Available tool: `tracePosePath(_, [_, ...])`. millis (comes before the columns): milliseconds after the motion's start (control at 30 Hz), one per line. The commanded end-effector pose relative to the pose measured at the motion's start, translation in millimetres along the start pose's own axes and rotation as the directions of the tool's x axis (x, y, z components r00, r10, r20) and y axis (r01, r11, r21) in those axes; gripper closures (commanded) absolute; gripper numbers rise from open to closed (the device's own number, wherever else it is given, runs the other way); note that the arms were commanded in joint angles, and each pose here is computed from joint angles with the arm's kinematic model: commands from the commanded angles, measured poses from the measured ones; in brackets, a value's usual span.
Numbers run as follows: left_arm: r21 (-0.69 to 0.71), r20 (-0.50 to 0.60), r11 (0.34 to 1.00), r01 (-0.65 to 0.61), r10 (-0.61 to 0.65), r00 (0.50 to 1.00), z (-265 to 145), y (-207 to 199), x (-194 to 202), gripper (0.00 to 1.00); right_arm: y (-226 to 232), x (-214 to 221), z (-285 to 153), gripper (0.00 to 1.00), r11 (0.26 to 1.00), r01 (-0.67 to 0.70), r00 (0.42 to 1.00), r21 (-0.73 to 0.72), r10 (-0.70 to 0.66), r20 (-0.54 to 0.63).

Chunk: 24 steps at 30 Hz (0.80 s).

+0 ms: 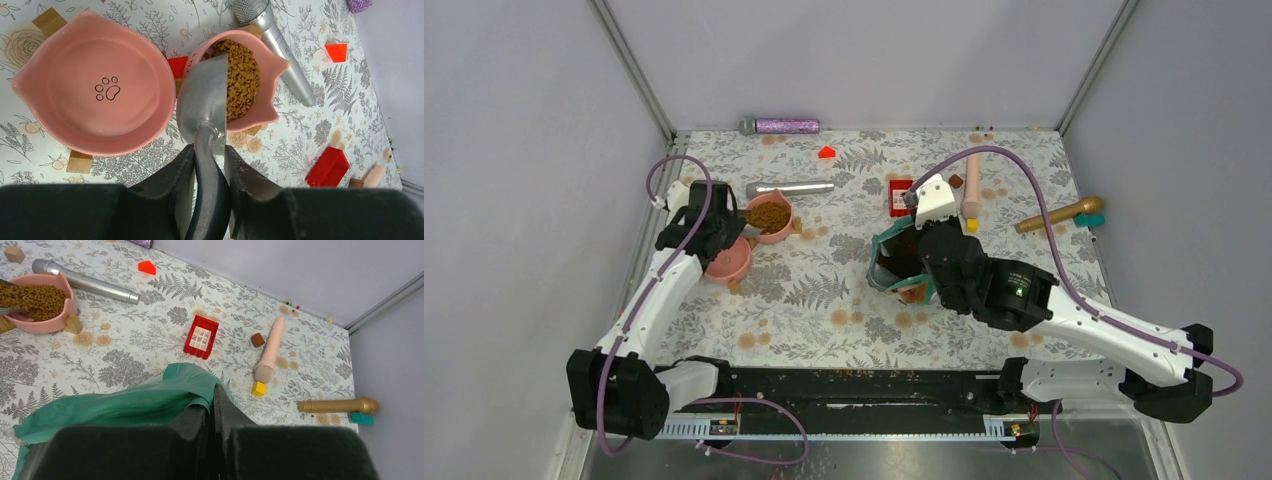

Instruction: Serve the pet food

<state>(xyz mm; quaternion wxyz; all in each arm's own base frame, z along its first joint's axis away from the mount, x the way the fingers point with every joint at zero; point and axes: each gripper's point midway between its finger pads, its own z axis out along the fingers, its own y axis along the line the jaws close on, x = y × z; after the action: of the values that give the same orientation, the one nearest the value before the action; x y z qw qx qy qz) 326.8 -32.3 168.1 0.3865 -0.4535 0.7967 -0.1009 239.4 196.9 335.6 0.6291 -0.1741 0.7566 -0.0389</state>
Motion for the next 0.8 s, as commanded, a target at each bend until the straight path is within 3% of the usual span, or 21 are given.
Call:
tracePosePath(0, [0.061,0.068,0.998,0.015,-0.019,0.998,-9.1,-26.7,-25.8,1.00,-29.0,-28.4,-7.7,1.00,0.983,-0.167,0.983,0.074,0.159,0.096])
tracePosePath(600, [0.051,0.014,0.997,-0.052,0.052,0.999,7.4,-61.9,-13.1,1.00,-32.4,-26.2,-9.4,1.00,0.983,-0.170,0.982,0.074,0.162,0.100])
tracePosePath(767, [0.008,0.048,0.997,-0.075,0.075,0.996,3.4,-56.4,-17.8,1.00,-33.8,-26.1,-10.0,1.00,0.982,-0.170,0.982,0.077,0.162,0.101])
